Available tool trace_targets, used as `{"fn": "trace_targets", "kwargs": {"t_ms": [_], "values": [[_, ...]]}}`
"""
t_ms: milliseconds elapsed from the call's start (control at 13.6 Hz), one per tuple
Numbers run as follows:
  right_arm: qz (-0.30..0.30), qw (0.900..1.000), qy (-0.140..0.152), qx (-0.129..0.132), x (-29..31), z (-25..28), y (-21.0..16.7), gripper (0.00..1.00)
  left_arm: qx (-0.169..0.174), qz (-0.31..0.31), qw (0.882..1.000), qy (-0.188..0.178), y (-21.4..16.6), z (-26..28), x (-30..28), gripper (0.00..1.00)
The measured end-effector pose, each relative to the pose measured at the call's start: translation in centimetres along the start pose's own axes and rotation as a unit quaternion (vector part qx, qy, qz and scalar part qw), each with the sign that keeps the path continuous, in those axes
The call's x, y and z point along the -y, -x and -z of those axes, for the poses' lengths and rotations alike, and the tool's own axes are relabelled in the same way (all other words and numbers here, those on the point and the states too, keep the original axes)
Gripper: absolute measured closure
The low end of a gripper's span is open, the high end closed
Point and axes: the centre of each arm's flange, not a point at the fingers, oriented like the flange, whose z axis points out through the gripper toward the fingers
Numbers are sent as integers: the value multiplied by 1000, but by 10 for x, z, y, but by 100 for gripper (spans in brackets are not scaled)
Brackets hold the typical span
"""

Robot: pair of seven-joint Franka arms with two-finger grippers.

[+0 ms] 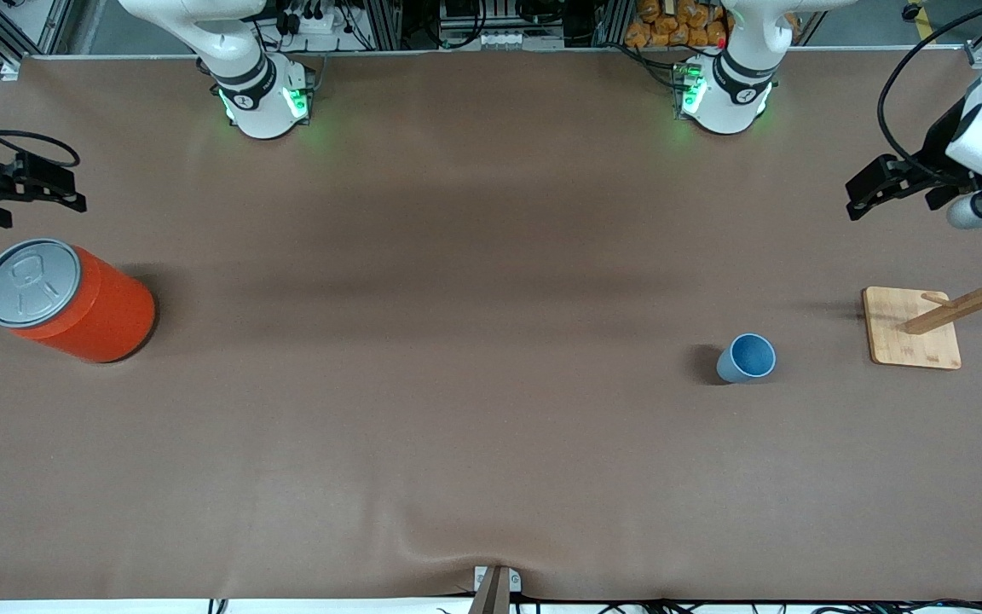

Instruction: Flip cup

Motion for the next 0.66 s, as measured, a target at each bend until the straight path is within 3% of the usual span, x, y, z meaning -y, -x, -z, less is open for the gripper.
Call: {"fn": "trace_targets", "kwargs": {"t_ms": [368, 662], "values": [[-52, 999, -2, 8, 5, 13, 21, 0, -5, 1, 1000, 10, -3, 2, 10, 0], [-52, 999, 1, -12, 7, 18, 17, 0, -3, -2, 1000, 9, -1, 4, 6, 0]]}}
